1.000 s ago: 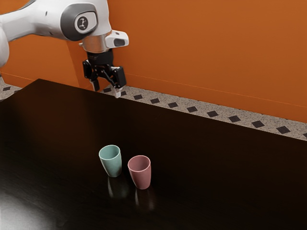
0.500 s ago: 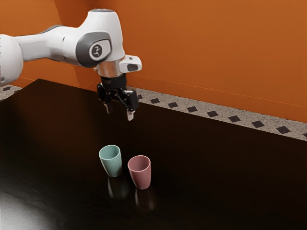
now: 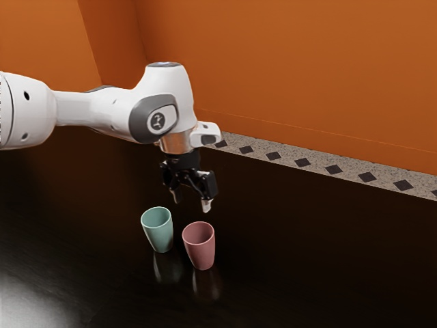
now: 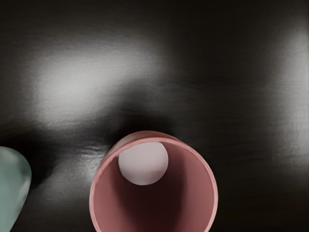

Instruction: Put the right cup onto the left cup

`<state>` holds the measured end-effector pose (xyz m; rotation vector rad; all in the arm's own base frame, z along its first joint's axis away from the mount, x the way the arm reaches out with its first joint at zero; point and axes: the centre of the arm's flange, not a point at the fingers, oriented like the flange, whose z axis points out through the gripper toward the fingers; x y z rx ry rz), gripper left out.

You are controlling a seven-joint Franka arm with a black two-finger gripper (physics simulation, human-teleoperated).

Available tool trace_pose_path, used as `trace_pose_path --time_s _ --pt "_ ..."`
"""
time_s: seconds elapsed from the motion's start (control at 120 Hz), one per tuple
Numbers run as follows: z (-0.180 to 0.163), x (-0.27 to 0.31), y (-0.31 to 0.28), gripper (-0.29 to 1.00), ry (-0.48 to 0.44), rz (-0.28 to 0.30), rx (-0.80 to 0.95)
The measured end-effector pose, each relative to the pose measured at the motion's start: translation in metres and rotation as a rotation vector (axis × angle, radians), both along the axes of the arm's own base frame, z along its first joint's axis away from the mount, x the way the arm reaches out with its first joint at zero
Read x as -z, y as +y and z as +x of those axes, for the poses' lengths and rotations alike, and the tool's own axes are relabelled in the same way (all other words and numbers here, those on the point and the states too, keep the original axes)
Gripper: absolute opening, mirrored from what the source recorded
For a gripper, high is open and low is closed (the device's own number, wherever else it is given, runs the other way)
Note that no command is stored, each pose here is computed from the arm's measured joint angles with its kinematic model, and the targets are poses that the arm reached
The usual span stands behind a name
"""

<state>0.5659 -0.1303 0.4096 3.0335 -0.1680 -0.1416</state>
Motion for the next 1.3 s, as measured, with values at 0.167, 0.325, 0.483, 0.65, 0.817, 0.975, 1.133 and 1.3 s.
trace_pose_path --time_s 0.167,0.325,0.483,0.65,0.817,0.975,1.133,1.3 --pt "-0.006 0.024 -0.016 0.61 0.010 -0.017 -0.005" --pt "-0.005 0.036 -0.029 0.57 0.005 -0.028 -0.009" --pt "-0.003 0.051 -0.035 0.55 0.011 -0.039 -0.023" --pt "-0.006 0.067 -0.036 0.53 0.028 -0.049 -0.046" --pt "-0.007 0.077 -0.038 0.47 0.037 -0.055 -0.059" --pt "-0.006 0.082 -0.038 0.37 0.042 -0.055 -0.068" --pt "-0.006 0.087 -0.038 0.27 0.050 -0.052 -0.074" --pt "-0.006 0.092 -0.038 0.15 0.059 -0.049 -0.083"
